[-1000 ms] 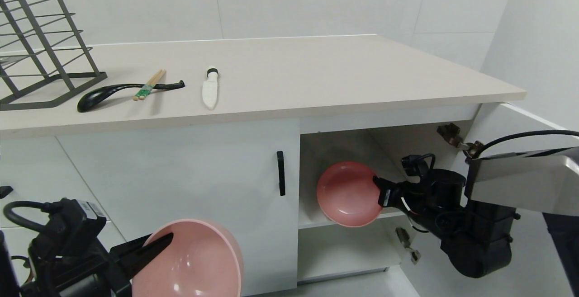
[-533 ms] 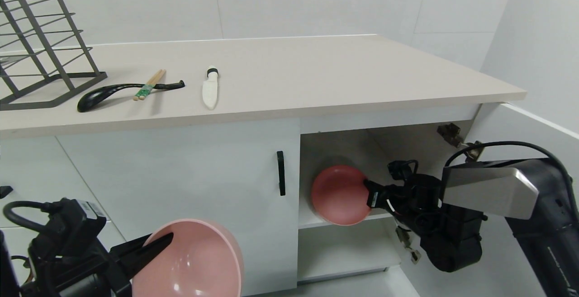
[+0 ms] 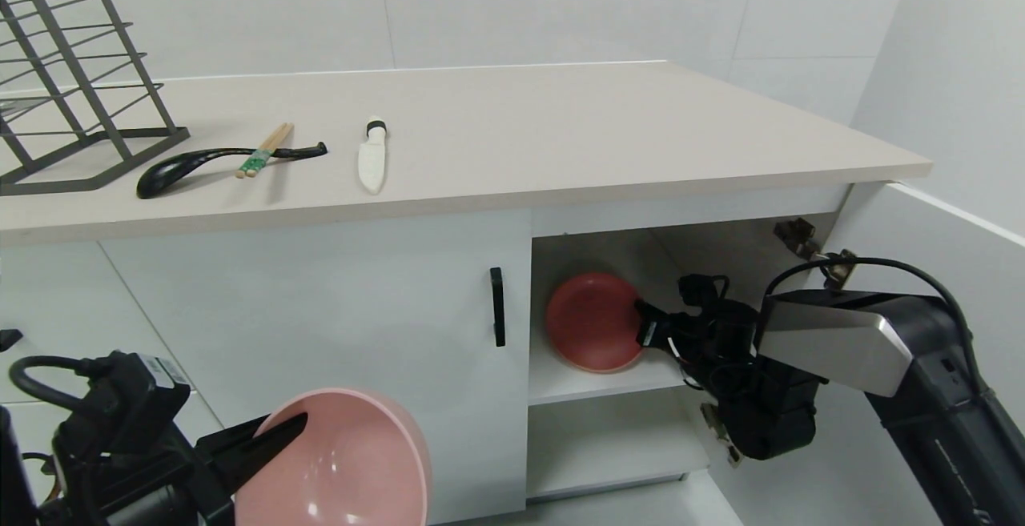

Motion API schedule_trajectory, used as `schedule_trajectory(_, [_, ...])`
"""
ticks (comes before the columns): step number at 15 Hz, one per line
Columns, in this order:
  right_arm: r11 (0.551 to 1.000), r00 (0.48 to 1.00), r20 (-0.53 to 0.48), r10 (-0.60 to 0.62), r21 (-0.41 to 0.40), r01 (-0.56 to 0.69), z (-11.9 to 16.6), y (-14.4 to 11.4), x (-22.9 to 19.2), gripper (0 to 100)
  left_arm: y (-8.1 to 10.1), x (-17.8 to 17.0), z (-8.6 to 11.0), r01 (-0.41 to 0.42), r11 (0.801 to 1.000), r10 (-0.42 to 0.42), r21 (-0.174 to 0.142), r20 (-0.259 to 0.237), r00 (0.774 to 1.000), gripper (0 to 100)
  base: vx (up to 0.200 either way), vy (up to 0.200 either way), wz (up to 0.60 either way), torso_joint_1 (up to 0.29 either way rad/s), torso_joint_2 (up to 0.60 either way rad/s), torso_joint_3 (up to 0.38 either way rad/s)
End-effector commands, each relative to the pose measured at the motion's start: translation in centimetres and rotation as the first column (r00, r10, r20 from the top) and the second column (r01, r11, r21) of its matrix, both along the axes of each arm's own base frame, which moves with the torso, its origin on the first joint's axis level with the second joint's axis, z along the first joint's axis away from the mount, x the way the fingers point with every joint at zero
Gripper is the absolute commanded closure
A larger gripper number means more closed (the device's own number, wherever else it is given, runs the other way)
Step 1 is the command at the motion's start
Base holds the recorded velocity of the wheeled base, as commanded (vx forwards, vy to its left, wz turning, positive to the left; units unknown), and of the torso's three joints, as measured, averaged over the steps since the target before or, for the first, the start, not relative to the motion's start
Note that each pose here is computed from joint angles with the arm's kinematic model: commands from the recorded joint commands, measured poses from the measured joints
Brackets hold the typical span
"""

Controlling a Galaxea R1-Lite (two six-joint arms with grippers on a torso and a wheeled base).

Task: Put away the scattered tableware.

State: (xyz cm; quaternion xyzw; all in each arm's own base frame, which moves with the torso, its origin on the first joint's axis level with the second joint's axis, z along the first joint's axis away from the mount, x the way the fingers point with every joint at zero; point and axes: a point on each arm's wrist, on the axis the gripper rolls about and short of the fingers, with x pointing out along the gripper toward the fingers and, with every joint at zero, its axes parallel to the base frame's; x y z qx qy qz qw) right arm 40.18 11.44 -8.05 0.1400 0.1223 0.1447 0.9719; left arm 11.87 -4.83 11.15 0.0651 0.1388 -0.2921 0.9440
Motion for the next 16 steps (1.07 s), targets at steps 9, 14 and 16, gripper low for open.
schedule_trajectory(9, [1.0, 0.999, 0.054, 0.004, 0.015, -0.005, 1.3, 0.4, 1.2, 0, 0.0, 0.0, 0.0, 0.0, 1.0, 0.0, 0.001, -0.002, 1.0, 100, 0.0, 0.0, 0.0, 0.0, 0.0, 0.0])
schedule_trajectory(14, [0.992, 0.994, -0.048, 0.102, -0.076, -0.105, 7.8, 1.4, -9.1, 0, -0.5, -0.6, 0.4, 0.052, 0.999, -0.052, -0.011, 0.03, 0.998, 100, 0.0, 0.0, 0.0, 0.0, 0.0, 0.0])
schedule_trajectory(16, [0.984, 0.991, -0.065, 0.113, -0.129, -0.121, 10.4, 0.4, -13.3, 0, -0.7, -0.8, 0.4, 0.073, 0.997, -0.073, -0.019, 0.021, 0.997, 100, 0.0, 0.0, 0.0, 0.0, 0.0, 0.0])
